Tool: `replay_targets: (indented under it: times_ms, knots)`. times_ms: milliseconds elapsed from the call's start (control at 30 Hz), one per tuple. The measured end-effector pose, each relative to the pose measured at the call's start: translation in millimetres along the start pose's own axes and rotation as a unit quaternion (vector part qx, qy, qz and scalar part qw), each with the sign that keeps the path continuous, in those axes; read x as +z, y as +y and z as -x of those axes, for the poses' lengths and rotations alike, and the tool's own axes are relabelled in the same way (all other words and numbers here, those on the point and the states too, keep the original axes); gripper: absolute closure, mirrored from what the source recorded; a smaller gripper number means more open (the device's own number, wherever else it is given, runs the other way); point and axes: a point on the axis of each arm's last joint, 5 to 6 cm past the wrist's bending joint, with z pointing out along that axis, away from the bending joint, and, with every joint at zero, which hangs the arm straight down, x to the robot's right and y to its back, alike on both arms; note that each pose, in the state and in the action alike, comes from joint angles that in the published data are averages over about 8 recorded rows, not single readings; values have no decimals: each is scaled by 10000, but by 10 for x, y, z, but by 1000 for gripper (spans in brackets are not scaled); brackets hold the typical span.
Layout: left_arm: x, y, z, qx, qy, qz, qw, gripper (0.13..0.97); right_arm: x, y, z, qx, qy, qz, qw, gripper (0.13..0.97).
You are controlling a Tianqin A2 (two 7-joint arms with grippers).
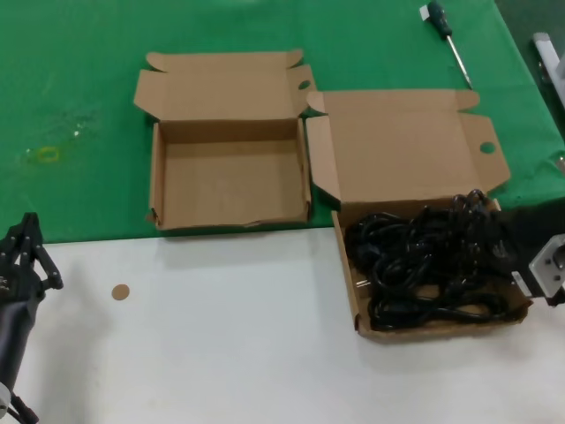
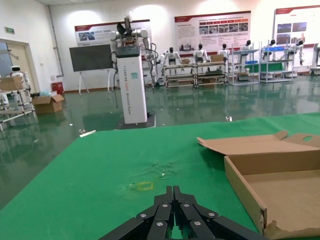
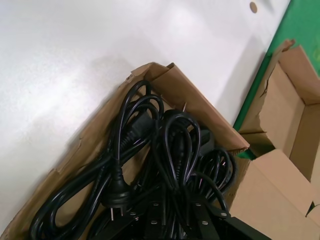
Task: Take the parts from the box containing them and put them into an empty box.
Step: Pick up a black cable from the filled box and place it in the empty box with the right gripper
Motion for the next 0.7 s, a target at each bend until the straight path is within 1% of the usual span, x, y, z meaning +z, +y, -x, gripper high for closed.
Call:
replay_targets:
  times_ms: [233, 500, 700]
  knots:
    - [0, 0, 0, 1, 0, 0, 10000, 945, -129, -12, -65, 210, 18, -70, 9998, 896]
    - [0, 0, 0, 1, 0, 0, 10000, 945, -346, 28, -235, 569, 56, -40, 9984, 902]
    - [0, 0, 0, 1, 0, 0, 10000, 945, -415, 59, -397, 783, 247, -32, 9966, 903]
